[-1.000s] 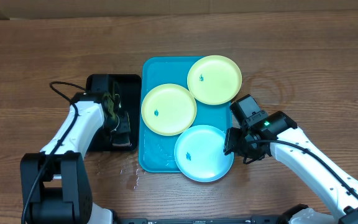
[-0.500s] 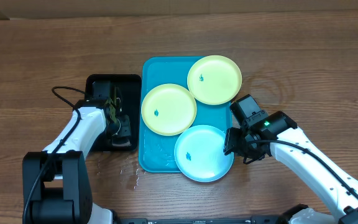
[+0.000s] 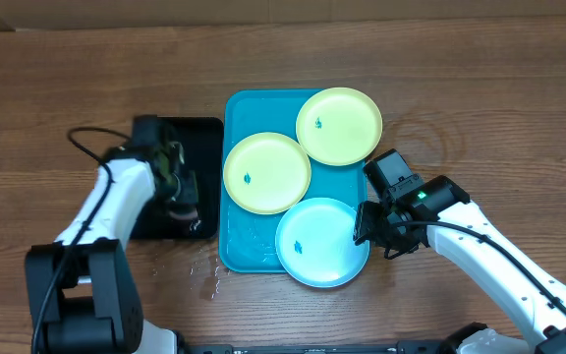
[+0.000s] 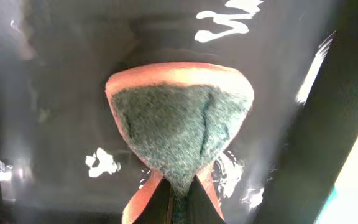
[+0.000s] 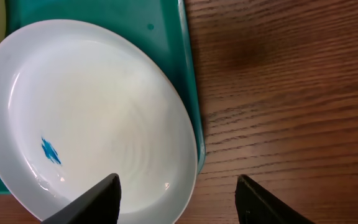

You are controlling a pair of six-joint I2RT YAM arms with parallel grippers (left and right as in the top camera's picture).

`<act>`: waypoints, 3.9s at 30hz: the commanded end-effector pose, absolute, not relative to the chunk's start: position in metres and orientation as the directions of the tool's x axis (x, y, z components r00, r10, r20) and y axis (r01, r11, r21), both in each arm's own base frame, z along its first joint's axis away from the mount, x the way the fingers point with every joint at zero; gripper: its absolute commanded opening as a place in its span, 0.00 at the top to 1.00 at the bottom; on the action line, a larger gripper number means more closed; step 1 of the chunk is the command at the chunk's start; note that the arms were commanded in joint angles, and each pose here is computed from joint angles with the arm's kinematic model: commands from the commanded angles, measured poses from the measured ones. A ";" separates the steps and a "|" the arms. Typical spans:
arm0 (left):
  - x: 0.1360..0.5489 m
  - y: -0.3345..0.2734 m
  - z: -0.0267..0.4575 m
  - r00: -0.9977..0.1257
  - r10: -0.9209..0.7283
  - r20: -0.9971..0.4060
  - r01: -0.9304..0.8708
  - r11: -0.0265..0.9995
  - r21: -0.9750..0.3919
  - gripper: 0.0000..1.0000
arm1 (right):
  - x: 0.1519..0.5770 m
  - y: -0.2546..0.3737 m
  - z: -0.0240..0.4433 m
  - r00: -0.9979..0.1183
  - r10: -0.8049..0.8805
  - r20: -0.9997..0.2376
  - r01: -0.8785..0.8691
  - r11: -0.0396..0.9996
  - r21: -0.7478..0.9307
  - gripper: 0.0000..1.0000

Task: Clean dirty plates on tray and stack at the side
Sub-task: 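Lower left gripper onto the green sponge in the black tray and grasp it, then lift the sponge with the left gripper above the black tray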

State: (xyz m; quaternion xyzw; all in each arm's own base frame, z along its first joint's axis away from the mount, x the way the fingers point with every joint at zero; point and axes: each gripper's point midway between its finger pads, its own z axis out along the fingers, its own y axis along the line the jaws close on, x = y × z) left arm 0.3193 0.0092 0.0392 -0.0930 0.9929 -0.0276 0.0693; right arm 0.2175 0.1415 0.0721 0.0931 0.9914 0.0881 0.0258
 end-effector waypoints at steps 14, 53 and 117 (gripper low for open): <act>0.364 0.004 0.095 -0.954 -0.131 -0.272 -0.084 0.981 -0.176 0.96 | 0.213 0.139 0.071 -0.982 0.189 -0.026 0.182 0.969 0.165 0.39; 0.387 0.004 0.026 -0.951 -0.034 -0.306 -0.005 0.996 -0.094 0.66 | 0.217 0.142 0.071 -0.981 0.189 -0.042 0.178 0.968 0.178 0.39; 0.382 -0.005 0.127 -0.955 -0.085 -0.283 -0.041 0.986 -0.160 0.96 | 0.219 0.145 0.042 -0.979 0.188 -0.077 0.167 0.960 0.223 0.62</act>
